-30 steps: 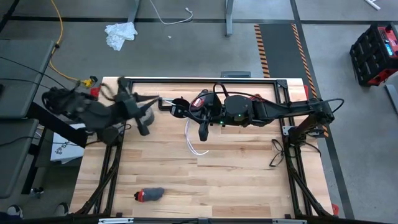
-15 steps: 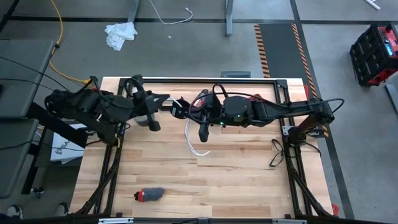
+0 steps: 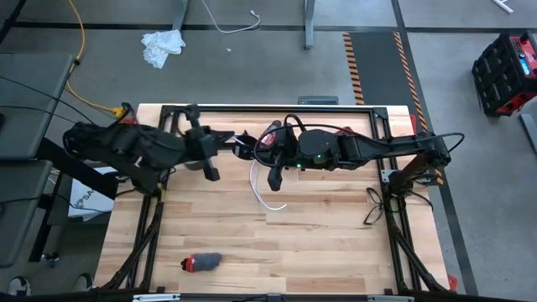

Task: Coil cords
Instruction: Coil the white cable wire into the black spool

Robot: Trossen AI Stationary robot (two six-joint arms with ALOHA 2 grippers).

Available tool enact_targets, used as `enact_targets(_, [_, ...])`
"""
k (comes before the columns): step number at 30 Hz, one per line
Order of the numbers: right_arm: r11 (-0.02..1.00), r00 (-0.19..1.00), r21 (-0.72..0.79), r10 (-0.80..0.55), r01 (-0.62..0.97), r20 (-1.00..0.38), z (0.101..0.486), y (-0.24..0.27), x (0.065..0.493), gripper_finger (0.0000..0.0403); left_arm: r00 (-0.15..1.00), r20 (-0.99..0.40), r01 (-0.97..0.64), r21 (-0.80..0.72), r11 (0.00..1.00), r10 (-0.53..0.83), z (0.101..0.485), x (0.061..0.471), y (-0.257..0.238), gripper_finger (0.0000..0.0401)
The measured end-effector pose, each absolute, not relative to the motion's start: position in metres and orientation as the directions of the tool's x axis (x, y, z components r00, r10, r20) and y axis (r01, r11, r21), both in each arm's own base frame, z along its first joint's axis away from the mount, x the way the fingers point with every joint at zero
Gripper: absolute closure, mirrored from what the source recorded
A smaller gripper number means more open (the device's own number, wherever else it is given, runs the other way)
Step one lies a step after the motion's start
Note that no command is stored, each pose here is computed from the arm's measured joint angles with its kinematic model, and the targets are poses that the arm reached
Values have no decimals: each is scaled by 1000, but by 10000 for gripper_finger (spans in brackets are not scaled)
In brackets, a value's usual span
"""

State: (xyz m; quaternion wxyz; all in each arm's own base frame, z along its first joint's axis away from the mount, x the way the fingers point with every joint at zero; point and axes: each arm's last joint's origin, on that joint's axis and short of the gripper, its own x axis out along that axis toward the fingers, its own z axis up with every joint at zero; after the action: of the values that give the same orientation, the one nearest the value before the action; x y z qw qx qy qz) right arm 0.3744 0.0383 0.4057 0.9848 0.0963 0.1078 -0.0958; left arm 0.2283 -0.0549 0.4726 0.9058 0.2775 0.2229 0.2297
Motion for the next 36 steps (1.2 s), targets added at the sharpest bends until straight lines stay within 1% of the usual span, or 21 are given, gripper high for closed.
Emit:
enact_targets(9, [968, 960, 153, -161, 199, -231, 406, 40, 374, 403, 739, -333, -286, 632, 720, 586, 457, 245, -53, 401])
enact_targets(13, [968, 960, 153, -160, 198, -231, 406, 40, 374, 403, 752, -362, -295, 564, 771, 552, 456, 241, -54, 401])
enact_targets(20, [970, 961, 149, -153, 190, -231, 406, 40, 374, 403, 744, -454, -290, 443, 848, 491, 447, 236, -56, 401])
enact_targets(29, [975, 961, 129, -146, 180, -233, 406, 41, 374, 403, 755, -496, -317, 297, 900, 430, 445, 236, -58, 401])
enact_targets(36, [977, 963, 122, -142, 173, -229, 406, 41, 374, 403, 736, -527, -334, 262, 905, 424, 433, 237, -63, 401])
